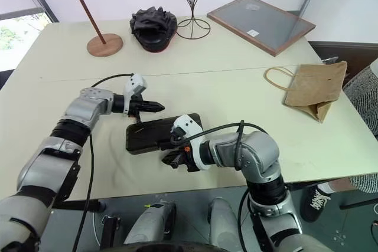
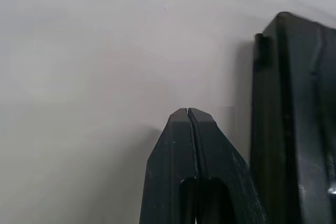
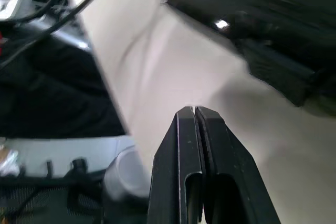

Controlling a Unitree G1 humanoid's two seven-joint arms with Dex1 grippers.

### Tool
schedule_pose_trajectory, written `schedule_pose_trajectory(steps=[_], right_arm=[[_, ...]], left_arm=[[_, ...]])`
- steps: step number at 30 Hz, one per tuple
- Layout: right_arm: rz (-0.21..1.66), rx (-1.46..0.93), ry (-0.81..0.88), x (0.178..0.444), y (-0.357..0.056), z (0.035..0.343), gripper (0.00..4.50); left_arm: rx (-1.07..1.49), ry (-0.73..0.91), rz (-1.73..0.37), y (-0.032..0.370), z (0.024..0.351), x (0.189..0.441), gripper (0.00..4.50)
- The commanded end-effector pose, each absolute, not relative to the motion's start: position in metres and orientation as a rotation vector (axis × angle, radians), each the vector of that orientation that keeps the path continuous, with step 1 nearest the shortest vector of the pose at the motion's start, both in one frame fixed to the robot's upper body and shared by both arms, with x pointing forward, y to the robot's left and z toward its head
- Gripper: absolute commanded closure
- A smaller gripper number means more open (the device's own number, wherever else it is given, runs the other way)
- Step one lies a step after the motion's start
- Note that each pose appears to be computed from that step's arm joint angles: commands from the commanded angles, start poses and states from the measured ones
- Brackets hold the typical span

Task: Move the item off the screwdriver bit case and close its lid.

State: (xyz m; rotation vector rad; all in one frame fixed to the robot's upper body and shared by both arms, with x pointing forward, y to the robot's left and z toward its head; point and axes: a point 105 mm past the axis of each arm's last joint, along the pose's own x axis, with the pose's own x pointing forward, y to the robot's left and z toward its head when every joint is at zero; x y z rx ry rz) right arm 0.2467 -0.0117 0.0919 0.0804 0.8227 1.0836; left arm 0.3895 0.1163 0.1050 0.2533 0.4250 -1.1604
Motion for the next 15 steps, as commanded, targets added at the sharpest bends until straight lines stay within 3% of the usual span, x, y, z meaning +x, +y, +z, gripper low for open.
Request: schedule_pose_trajectory(steps=[1,7,15], right_arm=[[0.959,0.055,0.831,0.256,-0.016,0.080,4.46],[0.841,0.026,0.804,0.263,-0.017,0.071,4.46],[0.780,-0.047,0.668,0.276,-0.016,0.082,4.46]], left_arm=[[0.307,0.392,-1.169,0.114,0.111,0.395,4.50],[0.328,0.412,-1.229,0.108,0.102,0.389,4.50],[0.432,0.426,-1.371,0.098,0.079,0.365,4.50]])
